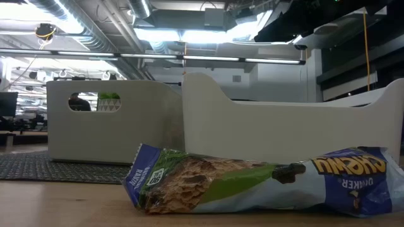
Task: Pick and place Granola Bars by type
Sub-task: Put the blue granola bar into the white bin
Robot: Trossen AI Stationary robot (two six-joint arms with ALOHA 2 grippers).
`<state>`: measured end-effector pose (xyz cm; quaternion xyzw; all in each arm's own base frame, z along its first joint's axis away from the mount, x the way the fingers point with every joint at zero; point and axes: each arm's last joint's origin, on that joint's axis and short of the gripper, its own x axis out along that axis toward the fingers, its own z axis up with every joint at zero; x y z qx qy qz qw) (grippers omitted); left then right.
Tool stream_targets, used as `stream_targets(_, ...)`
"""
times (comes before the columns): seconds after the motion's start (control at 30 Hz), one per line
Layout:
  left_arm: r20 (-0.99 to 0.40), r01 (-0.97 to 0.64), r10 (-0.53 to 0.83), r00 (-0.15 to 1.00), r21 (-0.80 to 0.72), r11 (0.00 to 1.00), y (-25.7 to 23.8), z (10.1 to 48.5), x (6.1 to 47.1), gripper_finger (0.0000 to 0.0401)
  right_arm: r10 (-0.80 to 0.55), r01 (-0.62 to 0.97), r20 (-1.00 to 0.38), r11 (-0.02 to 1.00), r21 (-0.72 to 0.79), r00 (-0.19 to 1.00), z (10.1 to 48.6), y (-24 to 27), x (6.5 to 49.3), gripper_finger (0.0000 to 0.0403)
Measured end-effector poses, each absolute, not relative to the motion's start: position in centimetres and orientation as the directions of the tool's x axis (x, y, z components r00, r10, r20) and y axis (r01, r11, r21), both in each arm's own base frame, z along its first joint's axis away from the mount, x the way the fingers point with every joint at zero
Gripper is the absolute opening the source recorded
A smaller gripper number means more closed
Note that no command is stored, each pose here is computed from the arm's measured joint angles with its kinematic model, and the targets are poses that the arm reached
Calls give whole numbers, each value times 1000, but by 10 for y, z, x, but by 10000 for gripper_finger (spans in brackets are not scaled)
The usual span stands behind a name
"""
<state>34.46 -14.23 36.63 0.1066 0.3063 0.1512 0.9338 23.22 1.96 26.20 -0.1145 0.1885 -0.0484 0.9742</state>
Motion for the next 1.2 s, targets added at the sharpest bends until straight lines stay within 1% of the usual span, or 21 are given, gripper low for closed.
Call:
stream_targets(0.23,-544,-187,310,779,270,944,-133,368,352,14,-138,50,-356,968,-245,924,262,20,232,192)
stream_targets(0.33,-554,-182,308,773,271,945,-133,362,358,14,-137,50,-357,968,-245,924,262,20,232,192)
stream_targets(0.5,-621,-131,274,734,267,955,-136,334,376,14,-138,51,-356,968,-245,924,262,19,232,192)
stream_targets(0.7,-723,-65,258,641,284,957,-140,280,402,16,-141,54,-356,968,-243,924,262,19,232,192)
stream_targets(0.9,-795,-10,209,570,247,969,-140,235,423,16,-141,54,-356,968,-243,924,262,19,232,192)
stream_targets(1.0,-815,26,177,552,229,973,-139,226,427,17,-141,54,-357,968,-243,924,262,19,232,192)
stream_targets(1.2,-812,25,168,559,220,975,-137,225,430,17,-151,62,-356,967,-248,922,262,19,232,192)
